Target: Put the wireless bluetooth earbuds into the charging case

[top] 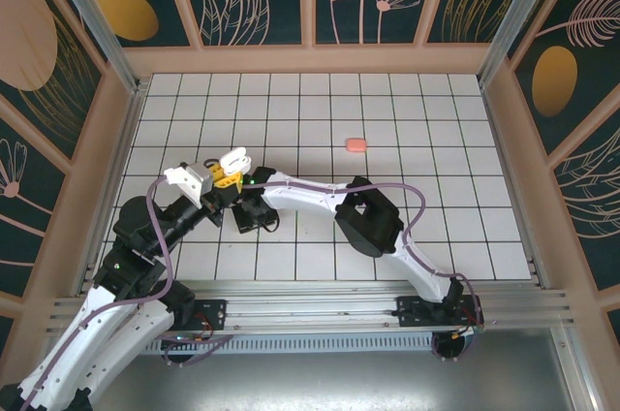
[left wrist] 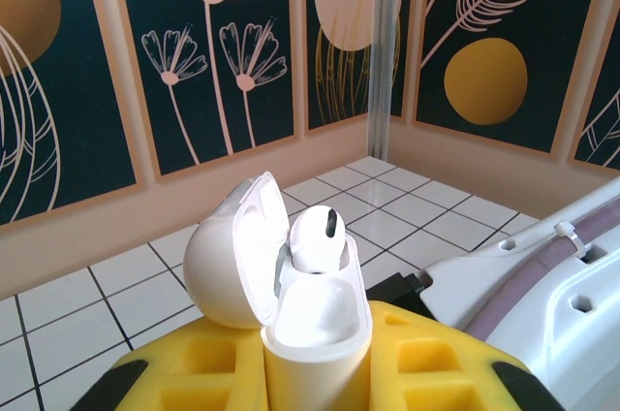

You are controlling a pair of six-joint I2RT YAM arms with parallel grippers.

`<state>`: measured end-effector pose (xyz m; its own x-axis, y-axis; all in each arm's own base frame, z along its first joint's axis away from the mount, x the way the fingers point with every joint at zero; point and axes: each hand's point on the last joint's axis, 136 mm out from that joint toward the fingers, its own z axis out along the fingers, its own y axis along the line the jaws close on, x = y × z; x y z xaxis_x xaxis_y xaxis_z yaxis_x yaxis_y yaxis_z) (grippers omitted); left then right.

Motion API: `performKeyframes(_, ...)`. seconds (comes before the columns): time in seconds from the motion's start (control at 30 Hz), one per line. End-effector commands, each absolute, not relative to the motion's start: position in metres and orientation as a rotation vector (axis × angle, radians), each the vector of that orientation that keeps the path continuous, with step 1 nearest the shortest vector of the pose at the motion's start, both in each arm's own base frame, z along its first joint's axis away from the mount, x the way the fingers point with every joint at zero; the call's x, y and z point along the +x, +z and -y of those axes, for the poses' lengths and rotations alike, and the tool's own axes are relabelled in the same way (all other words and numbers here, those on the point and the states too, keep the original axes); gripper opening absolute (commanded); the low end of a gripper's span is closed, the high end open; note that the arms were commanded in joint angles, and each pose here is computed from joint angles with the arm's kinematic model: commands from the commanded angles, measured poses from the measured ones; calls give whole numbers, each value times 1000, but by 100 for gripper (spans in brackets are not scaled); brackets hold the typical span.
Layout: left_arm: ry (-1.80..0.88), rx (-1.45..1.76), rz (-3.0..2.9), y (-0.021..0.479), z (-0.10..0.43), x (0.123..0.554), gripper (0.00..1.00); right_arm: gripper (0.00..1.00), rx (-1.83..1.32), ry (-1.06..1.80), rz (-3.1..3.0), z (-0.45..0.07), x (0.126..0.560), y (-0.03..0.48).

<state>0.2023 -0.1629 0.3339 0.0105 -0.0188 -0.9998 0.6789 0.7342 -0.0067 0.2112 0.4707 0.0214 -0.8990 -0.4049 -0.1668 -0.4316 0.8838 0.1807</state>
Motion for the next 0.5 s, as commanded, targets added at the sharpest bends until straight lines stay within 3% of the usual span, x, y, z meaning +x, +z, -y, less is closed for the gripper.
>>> performKeyframes(0.0,-602,566,-1433,347,162,198,4,42,-708,167,-3025,-450,189,-4)
performKeyframes(0.2,-609,561,-1436,347,162,198,5,34,-704,150,-3000,-449,195,2)
performKeyframes(0.47,-613,555,-1433,348,162,199,5,33,-694,137,-2977,-445,204,13)
